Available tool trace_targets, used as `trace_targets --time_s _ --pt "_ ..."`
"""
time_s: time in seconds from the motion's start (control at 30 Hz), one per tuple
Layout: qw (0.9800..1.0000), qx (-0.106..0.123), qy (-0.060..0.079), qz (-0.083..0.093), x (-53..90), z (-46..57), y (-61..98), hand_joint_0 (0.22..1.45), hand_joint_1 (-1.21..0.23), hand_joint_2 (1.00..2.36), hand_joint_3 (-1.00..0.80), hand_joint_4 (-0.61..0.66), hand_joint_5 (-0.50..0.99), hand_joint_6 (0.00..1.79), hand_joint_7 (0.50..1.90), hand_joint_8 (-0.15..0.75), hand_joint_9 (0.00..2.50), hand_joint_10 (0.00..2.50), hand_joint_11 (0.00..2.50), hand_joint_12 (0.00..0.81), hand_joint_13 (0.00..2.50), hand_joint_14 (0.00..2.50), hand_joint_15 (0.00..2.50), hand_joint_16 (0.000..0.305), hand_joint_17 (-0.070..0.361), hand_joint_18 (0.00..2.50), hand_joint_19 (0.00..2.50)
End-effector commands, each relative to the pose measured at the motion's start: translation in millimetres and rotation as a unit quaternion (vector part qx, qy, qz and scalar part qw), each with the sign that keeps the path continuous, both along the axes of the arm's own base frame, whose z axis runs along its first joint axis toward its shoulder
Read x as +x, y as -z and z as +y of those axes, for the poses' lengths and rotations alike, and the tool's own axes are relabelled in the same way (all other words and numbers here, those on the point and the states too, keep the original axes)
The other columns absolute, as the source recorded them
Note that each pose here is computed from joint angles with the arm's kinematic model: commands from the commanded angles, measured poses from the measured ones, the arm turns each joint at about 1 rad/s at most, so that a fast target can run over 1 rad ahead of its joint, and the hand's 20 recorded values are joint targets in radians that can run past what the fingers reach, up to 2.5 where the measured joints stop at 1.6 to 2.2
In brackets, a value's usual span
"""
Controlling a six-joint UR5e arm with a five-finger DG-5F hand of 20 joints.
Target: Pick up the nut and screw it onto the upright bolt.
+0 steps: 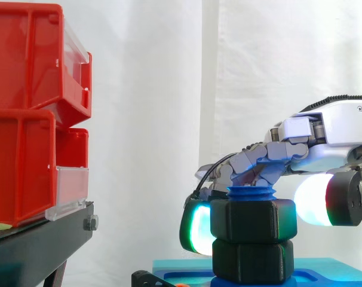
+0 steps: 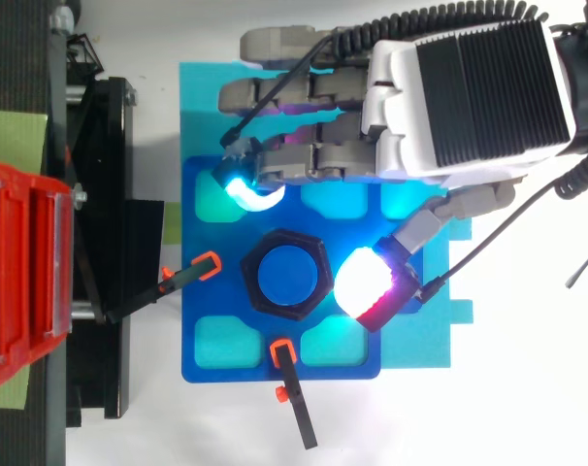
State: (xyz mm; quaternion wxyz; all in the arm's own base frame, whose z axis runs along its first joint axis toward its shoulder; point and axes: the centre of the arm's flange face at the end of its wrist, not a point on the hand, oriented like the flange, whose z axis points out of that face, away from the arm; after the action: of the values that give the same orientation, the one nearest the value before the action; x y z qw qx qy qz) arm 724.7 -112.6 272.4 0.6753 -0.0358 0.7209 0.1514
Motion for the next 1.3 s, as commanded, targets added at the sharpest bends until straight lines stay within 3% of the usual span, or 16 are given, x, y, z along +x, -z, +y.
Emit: trace_targets --time_s 0.0,0.17,0.43,0.7,0.9,0.97,1.03,1.07,1.13,1.17,1.27 --pt "1.0000 0.000 0.002 0.000 -0.4 -3.3 -0.5 0.44 -0.28 1.00 -0.50 0.15 -0.19 0.50 0.75 0.247 0.48 0.00 0.00 0.354 0.13 0.00 0.00 0.042 0.094 0.00 0.00" --pt "1.0000 0.000 0.005 0.000 -2.2 -10.5 -1.5 0.44 -0.27 1.00 -0.50 0.13 -0.20 0.50 0.73 0.242 0.41 0.00 0.00 0.355 0.08 0.00 0.00 0.043 0.097 0.00 0.00" --pt "1.0000 -0.002 0.001 -0.010 -14.8 -18.1 -35.4 0.46 -0.26 1.00 -0.50 0.13 -0.22 0.50 0.75 0.235 0.31 0.00 0.00 0.345 0.07 0.00 0.00 0.042 0.096 0.00 0.00" --pt "0.9999 -0.009 0.009 -0.002 -29.8 -24.6 -62.1 0.47 -0.26 1.00 -0.50 0.13 -0.22 0.50 0.76 0.232 0.28 0.00 0.00 0.340 0.08 0.00 0.00 0.042 0.095 0.00 0.00" --pt "0.9992 -0.007 0.037 -0.016 -41.3 -30.2 -97.2 0.48 -0.27 1.00 -0.50 0.13 -0.22 0.50 0.76 0.235 0.28 0.00 0.00 0.337 0.08 0.00 0.00 0.042 0.094 0.00 0.00" --pt "0.9977 0.004 0.067 -0.014 -46.1 -34.0 -109.0 0.48 -0.27 1.00 -0.50 0.13 -0.23 0.50 0.77 0.233 0.26 0.00 0.00 0.335 0.05 0.00 0.00 0.041 0.093 0.00 0.00" --pt "0.9965 0.017 0.081 -0.010 -47.7 -37.6 -111.6 0.48 -0.27 1.00 -0.50 0.14 -0.23 0.50 0.77 0.235 0.25 0.00 0.00 0.335 0.05 0.00 0.00 0.041 0.093 0.00 0.00" --pt "0.9941 0.041 0.100 -0.003 -48.0 -41.2 -111.0 0.48 -0.28 1.00 -0.50 0.15 -0.23 0.50 0.77 0.235 0.25 0.00 0.00 0.334 0.04 0.00 0.00 0.041 0.093 0.00 0.00" --pt "0.9895 0.078 0.122 0.003 -47.6 -43.5 -110.6 0.48 -0.29 1.00 -0.50 0.15 -0.23 0.50 0.76 0.235 0.24 0.00 0.00 0.333 0.03 0.00 0.00 0.041 0.093 0.00 0.00" --pt "0.9895 0.078 0.122 0.003 -47.6 -43.5 -110.6 0.48 -0.29 1.00 -0.50 0.16 -0.23 0.50 0.76 0.236 0.24 0.00 0.00 0.333 0.03 0.00 0.00 0.041 0.092 0.00 0.00" --pt "0.9782 0.140 0.153 0.011 -47.3 -46.8 -110.2 0.48 -0.29 1.00 -0.50 0.17 -0.23 0.50 0.76 0.237 0.23 0.00 0.00 0.333 0.02 0.00 0.00 0.041 0.093 0.00 0.00"
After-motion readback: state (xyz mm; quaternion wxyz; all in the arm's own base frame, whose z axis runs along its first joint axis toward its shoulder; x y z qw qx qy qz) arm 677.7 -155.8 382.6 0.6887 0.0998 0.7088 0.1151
